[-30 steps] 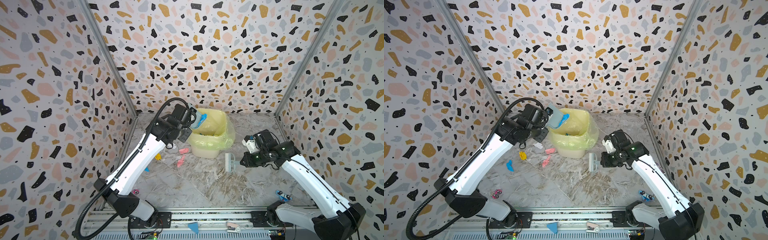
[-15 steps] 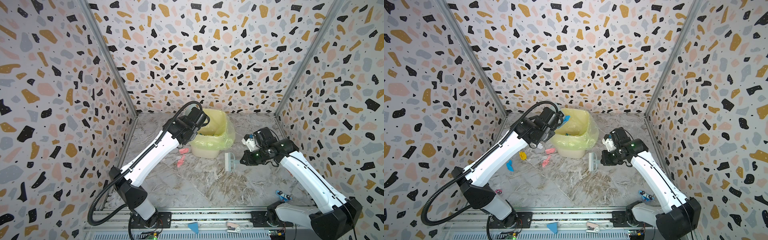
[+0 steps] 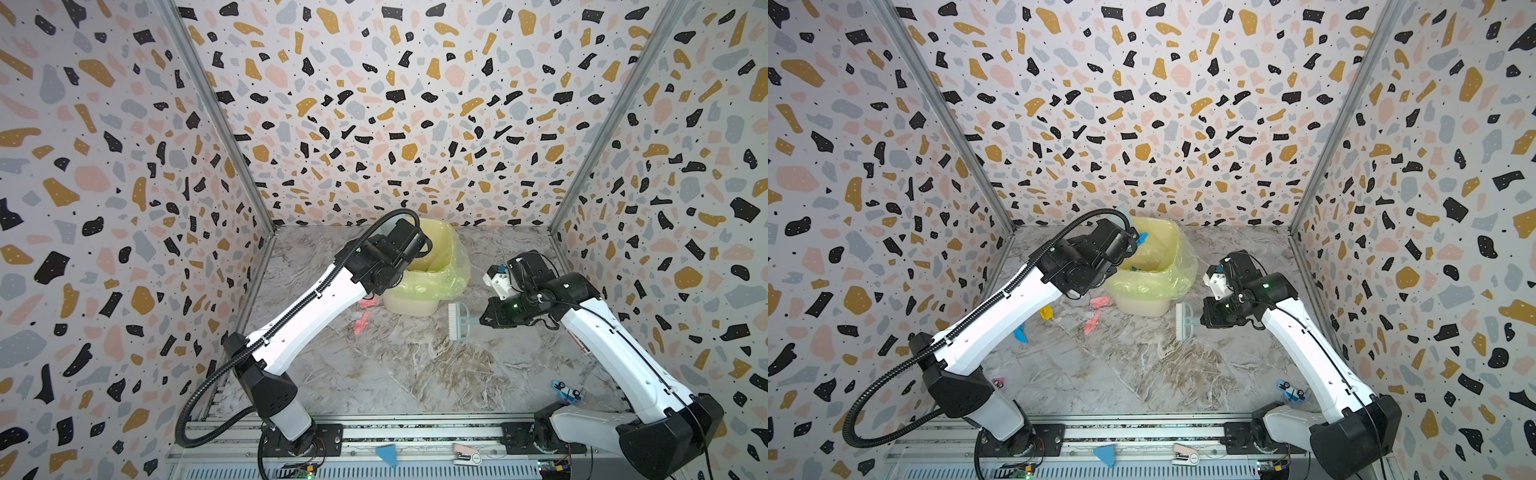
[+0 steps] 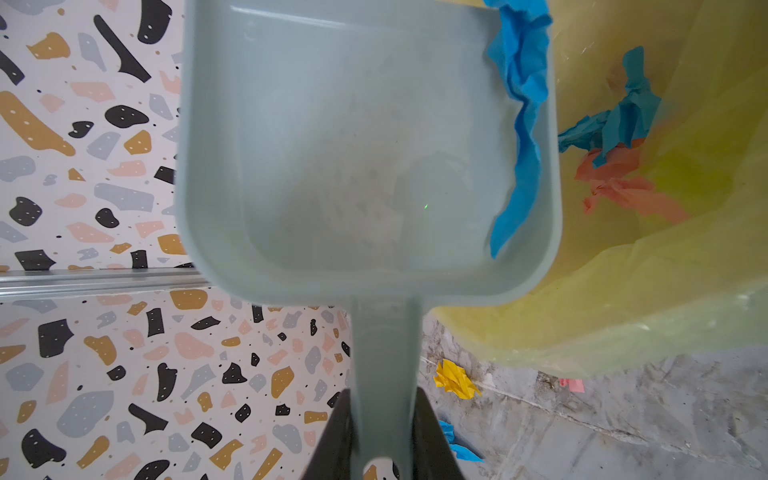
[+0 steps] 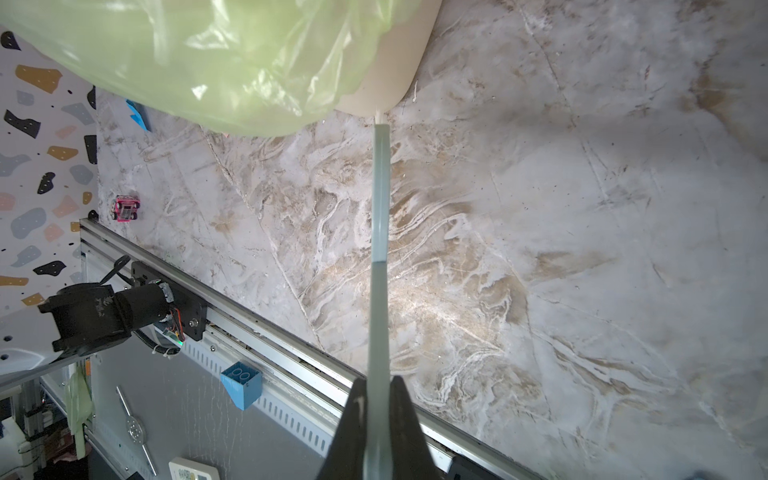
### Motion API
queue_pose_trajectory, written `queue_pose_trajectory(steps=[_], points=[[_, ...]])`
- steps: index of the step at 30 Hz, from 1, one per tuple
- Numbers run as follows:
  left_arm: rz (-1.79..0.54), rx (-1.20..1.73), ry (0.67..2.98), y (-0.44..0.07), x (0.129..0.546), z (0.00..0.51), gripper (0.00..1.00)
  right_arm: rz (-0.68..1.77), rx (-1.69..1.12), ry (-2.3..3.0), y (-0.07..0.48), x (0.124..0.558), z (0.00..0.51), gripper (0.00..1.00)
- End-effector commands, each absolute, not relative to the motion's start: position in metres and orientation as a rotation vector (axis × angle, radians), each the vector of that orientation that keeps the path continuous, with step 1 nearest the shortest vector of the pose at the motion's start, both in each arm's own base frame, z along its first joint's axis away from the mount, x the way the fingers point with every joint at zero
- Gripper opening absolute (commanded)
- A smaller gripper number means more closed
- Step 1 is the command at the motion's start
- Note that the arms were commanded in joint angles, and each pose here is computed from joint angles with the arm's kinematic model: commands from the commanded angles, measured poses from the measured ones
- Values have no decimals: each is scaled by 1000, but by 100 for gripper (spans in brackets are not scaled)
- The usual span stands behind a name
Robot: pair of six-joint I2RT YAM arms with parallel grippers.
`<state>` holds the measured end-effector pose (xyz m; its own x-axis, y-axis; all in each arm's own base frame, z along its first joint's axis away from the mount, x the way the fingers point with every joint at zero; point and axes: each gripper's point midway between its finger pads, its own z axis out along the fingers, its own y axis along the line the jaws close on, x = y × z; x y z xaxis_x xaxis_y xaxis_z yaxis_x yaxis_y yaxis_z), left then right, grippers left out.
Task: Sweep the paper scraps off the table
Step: 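Tip the dustpan over the yellow bin with the left gripper, then lower the empty dustpan beside the bin while the right gripper brings the brush over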
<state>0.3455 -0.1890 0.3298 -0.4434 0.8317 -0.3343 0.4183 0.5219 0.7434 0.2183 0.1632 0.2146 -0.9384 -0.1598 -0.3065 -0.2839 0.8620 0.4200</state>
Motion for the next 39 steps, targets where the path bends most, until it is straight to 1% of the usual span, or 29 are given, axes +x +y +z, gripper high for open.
queue_pose_trajectory(steps=[1,6,9,11,15,22,25,29,36,39], points=[[865,1042,2022,-182,343,331,8,690,-348,2764,161,214,224,0],[1138,1058,1921,-165,348,339,3,701,-351,2770,162,212,221,0],[1283,1096,1845,-165,352,344,2,708,-351,2768,162,211,220,0],[1339,1107,1798,-169,354,352,1,713,-348,2769,162,210,219,0],[1316,1083,1762,-179,359,368,1,718,-341,2770,162,207,217,0],[1240,1058,1780,-181,355,369,2,745,-335,2766,164,205,213,0],[1125,1004,1810,-184,352,375,2,784,-330,2755,167,202,211,0],[892,923,1863,-189,342,379,3,871,-328,2726,181,197,207,0],[437,693,1889,-186,311,382,5,1042,-396,2629,228,176,204,0],[294,617,1915,-179,299,372,7,1111,-404,2585,249,172,200,0]])
